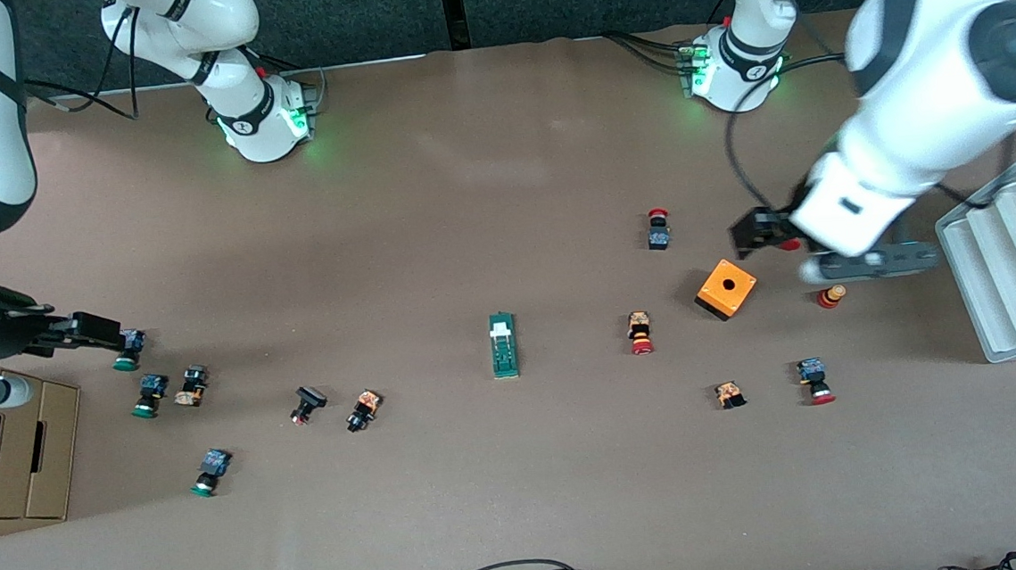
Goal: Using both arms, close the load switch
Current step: 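Move the left gripper over the green switch and grip its base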
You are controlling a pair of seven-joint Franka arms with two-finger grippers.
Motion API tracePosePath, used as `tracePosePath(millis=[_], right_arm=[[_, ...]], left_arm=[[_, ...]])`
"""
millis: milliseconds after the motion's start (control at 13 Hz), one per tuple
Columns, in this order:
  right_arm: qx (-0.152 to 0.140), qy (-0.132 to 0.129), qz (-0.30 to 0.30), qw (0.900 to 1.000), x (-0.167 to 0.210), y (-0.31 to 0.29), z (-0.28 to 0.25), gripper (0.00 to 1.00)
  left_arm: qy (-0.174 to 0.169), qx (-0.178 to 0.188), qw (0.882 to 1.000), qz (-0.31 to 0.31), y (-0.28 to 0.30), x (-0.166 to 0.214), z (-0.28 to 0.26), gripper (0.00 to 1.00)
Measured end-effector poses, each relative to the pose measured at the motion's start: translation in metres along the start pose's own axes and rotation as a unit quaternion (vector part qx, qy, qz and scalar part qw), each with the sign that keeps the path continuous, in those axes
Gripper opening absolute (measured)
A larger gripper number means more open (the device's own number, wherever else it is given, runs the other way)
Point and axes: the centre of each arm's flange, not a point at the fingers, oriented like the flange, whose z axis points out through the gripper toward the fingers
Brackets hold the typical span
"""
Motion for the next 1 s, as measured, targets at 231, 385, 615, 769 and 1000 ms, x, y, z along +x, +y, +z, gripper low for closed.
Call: tracePosePath(millis=[231,385,615,769,1000], right_arm=[[0.000,-0.004,0.000,1.000,0.002,0.000,0.005,1.00],[0.001,-0.004,-0.002,1.000,0.002,-0.001,0.005,1.00],[0.003,-0.004,-0.008,1.000,0.003,-0.001,0.006,1.00],[0.003,0.003,-0.030,1.000,0.007,-0.001,0.010,1.00],[0.022,0.012,-0.045,0.999,0.020,-0.002,0.024,1.00]], left_arm=[[0.004,-0.004,1.000,0.004,0.045,-0.001,0.026,0.99],[0.015,-0.011,1.000,-0.011,0.082,-0.005,0.044,0.99],[0.030,-0.002,0.999,-0.029,0.139,-0.021,0.076,0.99],[0.049,0.019,0.998,-0.036,0.172,-0.034,0.099,0.99],[0.083,0.039,0.995,-0.049,0.218,-0.053,0.135,0.99]])
